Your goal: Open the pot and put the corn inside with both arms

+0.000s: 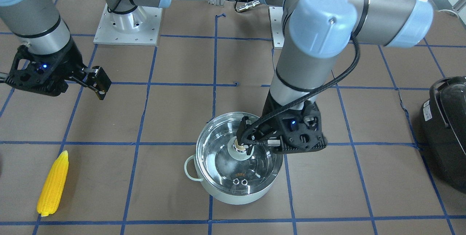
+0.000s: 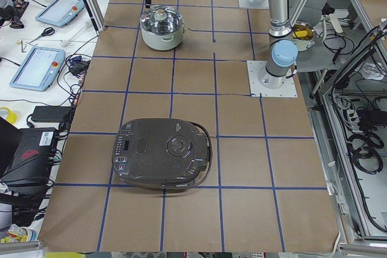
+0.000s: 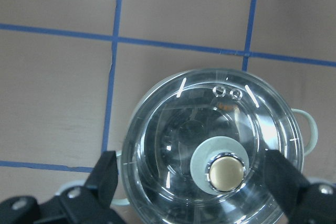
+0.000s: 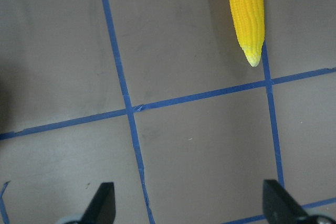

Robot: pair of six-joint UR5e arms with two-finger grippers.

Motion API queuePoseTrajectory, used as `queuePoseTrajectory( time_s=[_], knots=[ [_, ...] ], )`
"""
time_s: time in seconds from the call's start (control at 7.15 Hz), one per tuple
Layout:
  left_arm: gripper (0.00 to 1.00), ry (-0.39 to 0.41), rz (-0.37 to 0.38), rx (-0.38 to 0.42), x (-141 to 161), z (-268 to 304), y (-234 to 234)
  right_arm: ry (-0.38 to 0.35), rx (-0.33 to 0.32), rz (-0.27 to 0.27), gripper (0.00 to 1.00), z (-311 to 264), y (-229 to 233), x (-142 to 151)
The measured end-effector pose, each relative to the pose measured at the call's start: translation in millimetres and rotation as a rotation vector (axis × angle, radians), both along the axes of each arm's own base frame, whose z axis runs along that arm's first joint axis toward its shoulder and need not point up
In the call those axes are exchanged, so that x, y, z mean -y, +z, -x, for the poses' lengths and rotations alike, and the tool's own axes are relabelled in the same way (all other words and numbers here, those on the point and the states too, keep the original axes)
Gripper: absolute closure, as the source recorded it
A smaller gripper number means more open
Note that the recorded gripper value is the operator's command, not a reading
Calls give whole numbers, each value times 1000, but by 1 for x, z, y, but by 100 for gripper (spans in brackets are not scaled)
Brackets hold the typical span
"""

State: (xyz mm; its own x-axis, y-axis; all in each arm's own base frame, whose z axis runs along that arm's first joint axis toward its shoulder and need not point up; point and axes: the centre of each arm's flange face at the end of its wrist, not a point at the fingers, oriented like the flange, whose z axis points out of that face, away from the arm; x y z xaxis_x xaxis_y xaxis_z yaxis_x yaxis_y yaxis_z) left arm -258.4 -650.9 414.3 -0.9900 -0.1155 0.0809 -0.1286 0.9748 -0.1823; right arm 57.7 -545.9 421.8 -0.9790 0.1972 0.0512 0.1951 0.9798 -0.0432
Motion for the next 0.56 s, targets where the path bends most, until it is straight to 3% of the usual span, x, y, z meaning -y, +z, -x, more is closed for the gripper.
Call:
queuePoseTrajectory(
  time_s=[0.56],
  knots=[
    [0,-29,-43,15,-10,25,-59,-29,-6,37,0,67,-93,69]
  ],
)
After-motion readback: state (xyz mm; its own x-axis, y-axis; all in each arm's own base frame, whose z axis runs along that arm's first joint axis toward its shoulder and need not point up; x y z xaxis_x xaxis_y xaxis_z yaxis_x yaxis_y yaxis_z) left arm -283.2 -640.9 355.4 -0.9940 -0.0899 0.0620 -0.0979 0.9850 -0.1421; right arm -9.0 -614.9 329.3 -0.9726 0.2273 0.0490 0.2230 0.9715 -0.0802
